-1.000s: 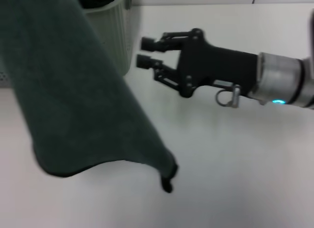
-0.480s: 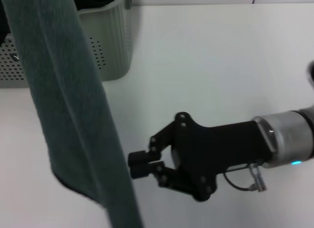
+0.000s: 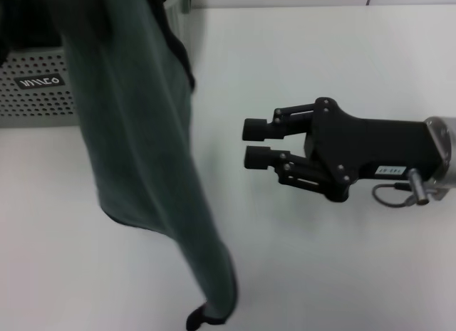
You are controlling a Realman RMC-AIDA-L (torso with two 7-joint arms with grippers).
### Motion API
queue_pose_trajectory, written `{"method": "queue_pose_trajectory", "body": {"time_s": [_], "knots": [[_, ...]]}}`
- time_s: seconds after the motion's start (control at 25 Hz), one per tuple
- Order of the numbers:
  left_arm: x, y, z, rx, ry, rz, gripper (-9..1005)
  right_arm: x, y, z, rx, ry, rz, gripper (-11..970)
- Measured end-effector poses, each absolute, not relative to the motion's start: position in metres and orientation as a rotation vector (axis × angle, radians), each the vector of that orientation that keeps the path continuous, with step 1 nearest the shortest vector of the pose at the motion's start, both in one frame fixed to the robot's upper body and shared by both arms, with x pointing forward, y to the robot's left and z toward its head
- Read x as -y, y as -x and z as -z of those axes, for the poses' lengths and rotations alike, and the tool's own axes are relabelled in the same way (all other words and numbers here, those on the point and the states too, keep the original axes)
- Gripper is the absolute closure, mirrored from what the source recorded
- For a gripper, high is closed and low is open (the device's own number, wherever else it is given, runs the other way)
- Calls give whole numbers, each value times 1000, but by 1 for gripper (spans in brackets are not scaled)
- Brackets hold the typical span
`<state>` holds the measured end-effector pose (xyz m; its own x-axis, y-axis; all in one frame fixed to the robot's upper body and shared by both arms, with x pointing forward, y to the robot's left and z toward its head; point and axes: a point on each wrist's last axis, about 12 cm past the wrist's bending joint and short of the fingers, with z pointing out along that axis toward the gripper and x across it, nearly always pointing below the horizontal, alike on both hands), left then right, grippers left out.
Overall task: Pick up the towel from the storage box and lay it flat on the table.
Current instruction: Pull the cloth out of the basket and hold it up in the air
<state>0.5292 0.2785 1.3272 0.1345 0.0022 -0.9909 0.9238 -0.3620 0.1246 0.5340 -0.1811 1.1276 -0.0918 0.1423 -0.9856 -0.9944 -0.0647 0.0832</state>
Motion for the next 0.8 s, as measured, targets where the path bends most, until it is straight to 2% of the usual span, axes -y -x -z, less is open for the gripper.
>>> {"method": "queue_pose_trajectory", "body": {"time_s": [0.08,0.32,0.52,0.64,0.8], "knots": [[-271,-531,-1330,-933,-1613,1361,904,186,-539,-1131,-1167,1117,-1382,845],[-260,-534,-1333,-948,-1702,1358,901,209,-546,-1138,-1192,1143,-1338,664],[-252,-537,-1339,-931,-1752,1343,899,221,-552,-1147,-1197,1222,-1316,433],[-248,-540,-1345,-920,-1779,1331,897,218,-558,-1153,-1213,1296,-1319,202],[-242,-542,-1352,-911,-1805,1323,895,212,-561,-1156,-1217,1365,-1318,200]]}}
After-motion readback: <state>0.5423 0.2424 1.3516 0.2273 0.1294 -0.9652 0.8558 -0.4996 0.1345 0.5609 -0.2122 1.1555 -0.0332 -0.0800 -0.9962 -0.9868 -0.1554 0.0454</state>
